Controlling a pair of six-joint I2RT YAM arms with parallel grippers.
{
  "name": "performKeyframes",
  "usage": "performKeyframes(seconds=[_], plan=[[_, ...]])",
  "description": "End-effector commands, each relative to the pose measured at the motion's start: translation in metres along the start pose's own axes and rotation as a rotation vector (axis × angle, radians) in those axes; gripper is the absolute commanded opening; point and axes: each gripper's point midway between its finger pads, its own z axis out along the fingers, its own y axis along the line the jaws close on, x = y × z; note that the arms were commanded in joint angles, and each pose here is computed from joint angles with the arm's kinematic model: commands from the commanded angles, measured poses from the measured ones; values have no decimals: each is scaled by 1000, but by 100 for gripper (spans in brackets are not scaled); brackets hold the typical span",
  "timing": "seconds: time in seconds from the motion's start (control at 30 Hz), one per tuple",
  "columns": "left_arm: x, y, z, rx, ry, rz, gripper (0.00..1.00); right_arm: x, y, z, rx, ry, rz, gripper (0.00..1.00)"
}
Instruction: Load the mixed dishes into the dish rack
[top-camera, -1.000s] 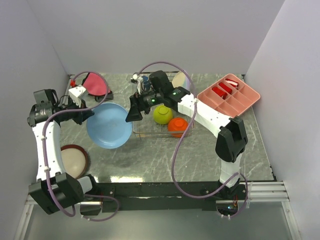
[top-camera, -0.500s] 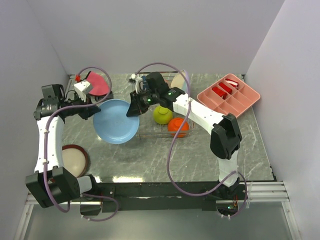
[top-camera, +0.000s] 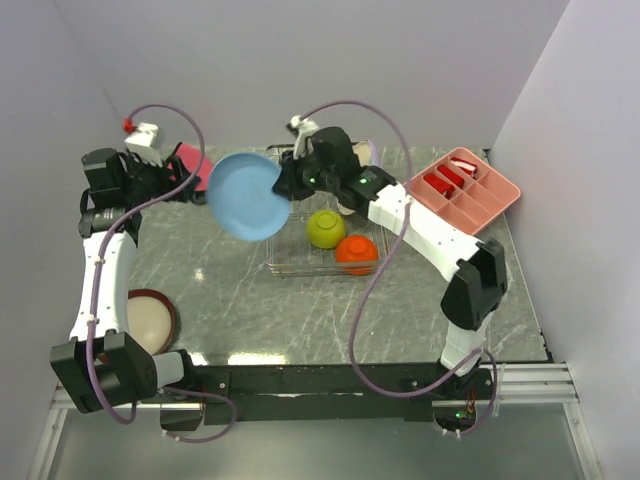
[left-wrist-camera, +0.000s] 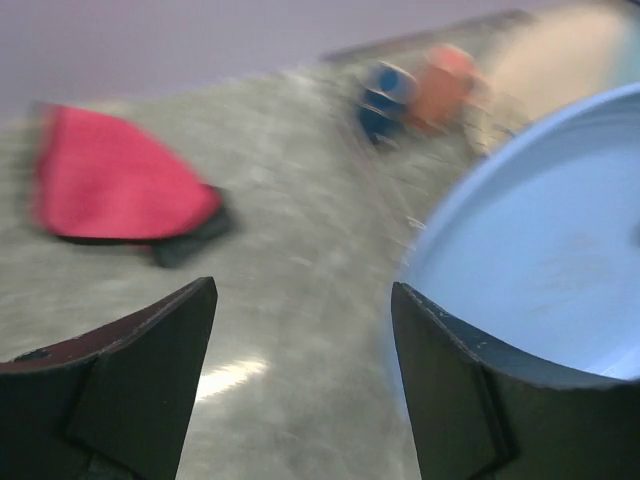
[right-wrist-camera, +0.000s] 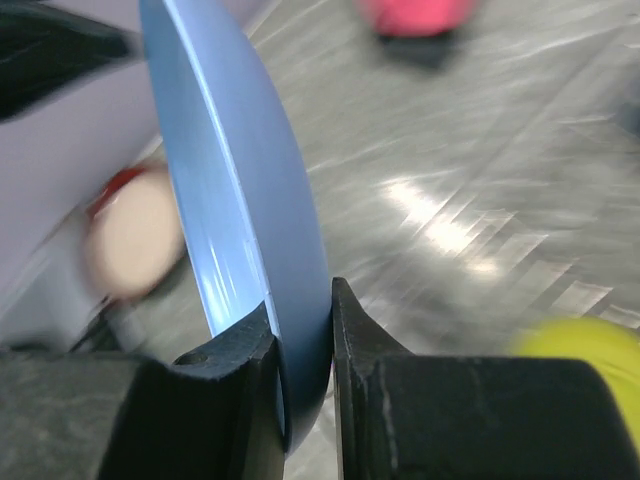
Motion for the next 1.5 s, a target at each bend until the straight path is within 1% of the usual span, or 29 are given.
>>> performKeyframes(seconds=[0.0,0.03,0.07,0.17,0.27,0.4,0.5,0.67,0.7,0.73,0.83,1.0,1.27,1.47], plan=[[-67,65,-20,-348,-215,4,76,-72,-84,-76,577,-293,25,0],[-62,62,-17,-321,-201,2,75,-76,-95,-82,651,-318,32,0],[-59,57,-16,-304,-195,1,74,-83,-113,-97,779,-369,42,0],[-41,52,-12,-275,-151,-16,73,-85,-134,-111,941,-408,66,0],[-29,49,-8,-263,-115,-26,74,-82,-143,-118,1016,-410,51,0],[-24,37,-2,-223,-86,-10,73,-70,-158,-126,1169,-412,-4,0],[-22,28,4,-194,-74,-8,73,-66,-161,-122,1195,-395,-33,0],[-21,18,8,-158,-68,-5,72,-58,-174,-122,1295,-375,-30,0],[-20,18,8,-155,-66,-7,72,-57,-175,-120,1297,-369,-35,0],[-18,18,8,-156,-59,22,72,-54,-177,-118,1304,-356,-34,0],[-15,19,8,-154,-47,26,72,-49,-185,-111,1330,-320,-32,0],[-11,21,9,-163,-33,34,72,-37,-195,-98,1341,-273,-52,0],[-6,19,15,-139,-24,26,72,-21,-206,-95,1353,-219,-62,0],[-11,15,14,-128,-33,34,72,4,-215,-78,1341,-145,-58,0]])
